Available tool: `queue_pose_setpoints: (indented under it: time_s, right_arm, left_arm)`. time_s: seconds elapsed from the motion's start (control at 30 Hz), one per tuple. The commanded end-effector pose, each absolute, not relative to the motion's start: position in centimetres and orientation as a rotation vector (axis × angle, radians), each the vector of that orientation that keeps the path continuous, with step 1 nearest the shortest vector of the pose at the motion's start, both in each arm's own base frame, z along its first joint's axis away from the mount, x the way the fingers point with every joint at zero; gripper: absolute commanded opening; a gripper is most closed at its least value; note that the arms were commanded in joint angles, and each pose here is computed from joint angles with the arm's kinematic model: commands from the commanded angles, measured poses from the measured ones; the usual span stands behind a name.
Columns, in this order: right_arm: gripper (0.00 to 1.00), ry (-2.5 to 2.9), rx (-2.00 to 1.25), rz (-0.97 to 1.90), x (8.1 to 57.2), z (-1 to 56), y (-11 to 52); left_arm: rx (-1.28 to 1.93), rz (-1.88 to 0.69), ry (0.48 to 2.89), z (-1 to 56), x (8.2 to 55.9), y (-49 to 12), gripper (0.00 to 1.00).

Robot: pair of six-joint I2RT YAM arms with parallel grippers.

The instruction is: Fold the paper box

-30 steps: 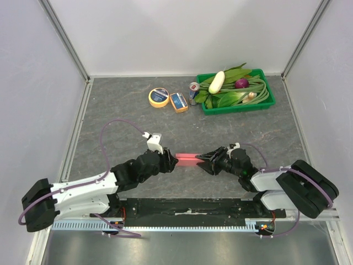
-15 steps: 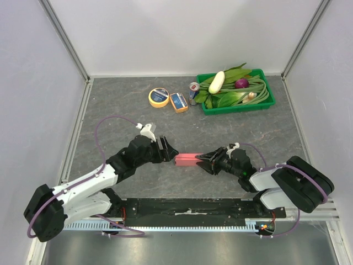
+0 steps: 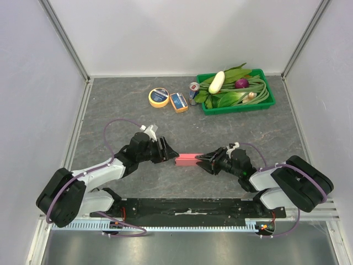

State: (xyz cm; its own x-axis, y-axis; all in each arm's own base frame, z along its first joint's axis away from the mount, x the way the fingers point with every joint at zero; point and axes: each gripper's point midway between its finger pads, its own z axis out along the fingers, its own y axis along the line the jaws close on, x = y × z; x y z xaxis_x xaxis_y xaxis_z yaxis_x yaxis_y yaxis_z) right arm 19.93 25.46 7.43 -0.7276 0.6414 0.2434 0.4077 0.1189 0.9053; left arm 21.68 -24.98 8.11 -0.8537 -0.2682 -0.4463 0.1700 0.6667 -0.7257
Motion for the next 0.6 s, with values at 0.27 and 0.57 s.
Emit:
queue_pose_setpoints:
  time_s: [0.27, 0.57]
  right_arm:
    - [0.45, 2.348, 1.086, 1.407, 18.4, 2.2, 23.5]
    - [0.61, 2.503, 0.65, 1.251, 17.9, 1.7, 23.6]
  left_arm:
    - [-0.096, -1.144, 2.348, 6.5, 21.5, -25.2, 0.4]
    - [-0.123, -1.101, 2.399, 3.7, 20.6, -24.3, 0.32]
